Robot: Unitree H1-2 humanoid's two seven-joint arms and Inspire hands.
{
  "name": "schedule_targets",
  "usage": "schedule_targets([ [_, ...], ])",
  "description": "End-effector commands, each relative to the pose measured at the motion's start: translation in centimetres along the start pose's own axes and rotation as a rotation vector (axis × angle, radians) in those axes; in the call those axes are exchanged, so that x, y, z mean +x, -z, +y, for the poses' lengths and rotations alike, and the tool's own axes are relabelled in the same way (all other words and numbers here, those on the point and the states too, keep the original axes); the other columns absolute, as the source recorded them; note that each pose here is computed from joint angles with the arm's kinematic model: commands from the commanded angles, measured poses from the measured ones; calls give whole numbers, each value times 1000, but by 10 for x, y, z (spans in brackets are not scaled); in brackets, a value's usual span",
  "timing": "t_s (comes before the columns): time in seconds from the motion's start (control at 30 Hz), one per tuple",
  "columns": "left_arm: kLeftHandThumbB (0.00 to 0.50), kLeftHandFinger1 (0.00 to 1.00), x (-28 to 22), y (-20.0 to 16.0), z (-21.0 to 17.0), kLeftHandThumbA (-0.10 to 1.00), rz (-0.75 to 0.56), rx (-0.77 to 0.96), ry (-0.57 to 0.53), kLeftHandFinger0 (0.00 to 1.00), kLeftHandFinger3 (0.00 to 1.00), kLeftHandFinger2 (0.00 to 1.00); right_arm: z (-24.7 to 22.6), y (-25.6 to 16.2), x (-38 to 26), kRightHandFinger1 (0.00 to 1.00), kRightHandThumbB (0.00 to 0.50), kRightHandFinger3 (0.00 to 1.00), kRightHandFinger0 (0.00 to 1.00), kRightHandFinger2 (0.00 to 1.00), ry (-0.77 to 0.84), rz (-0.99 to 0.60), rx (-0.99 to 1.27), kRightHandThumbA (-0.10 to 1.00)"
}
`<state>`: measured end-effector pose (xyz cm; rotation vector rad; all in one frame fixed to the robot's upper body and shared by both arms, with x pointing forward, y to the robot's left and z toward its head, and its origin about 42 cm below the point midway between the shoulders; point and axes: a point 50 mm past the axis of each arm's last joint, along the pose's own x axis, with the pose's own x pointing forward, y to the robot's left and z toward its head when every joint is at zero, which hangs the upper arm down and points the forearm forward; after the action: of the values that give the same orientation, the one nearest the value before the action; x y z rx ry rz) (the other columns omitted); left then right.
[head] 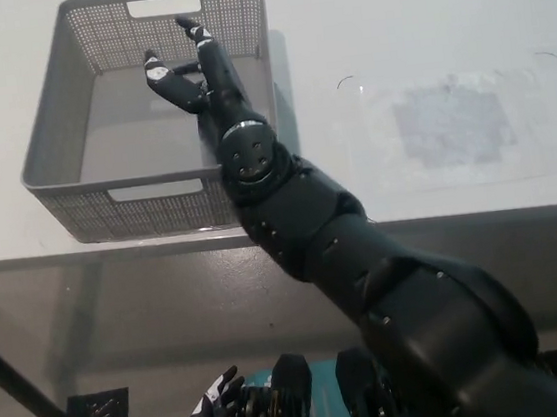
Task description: Use the right hand to pick up a shampoo and place it into a container on the left side
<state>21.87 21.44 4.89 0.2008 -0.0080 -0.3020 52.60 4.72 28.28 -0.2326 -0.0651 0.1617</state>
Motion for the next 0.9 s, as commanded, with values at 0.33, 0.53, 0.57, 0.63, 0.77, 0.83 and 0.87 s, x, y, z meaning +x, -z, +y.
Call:
schedule_targets([
  [0.33,370,1000,8,-10,2,991,-25,21,40,1000,1000,1000,-29,-57,18,1000,388,1000,1000,1000,-26,-196,-8,1000],
  [0.53,358,1000,13,-11,8,995,-29,39,49,1000,1000,1000,-79,-109,23,1000,390,1000,1000,1000,61,-399,49,1000],
  [0.57,358,1000,13,-12,8,995,-27,43,50,1000,1000,1000,-90,-119,20,1000,393,1000,1000,1000,80,-429,46,1000],
  [0.63,356,1000,14,-12,9,991,-32,47,50,1000,1000,1000,-107,-131,15,1000,464,1000,1000,1000,101,-461,65,1000],
  [0.77,357,1000,14,-8,10,983,-29,39,47,1000,1000,1000,-160,-153,-11,1000,420,1000,1000,1000,150,-584,103,1000],
  [0.83,364,1000,12,-8,10,983,-22,34,40,1000,1000,1000,-180,-157,-27,1000,432,1000,1000,1000,177,-630,114,1000],
  [0.87,356,1000,12,-8,11,983,-23,32,38,1000,1000,1000,-187,-159,-34,1000,432,1000,1000,1000,188,-649,113,1000],
])
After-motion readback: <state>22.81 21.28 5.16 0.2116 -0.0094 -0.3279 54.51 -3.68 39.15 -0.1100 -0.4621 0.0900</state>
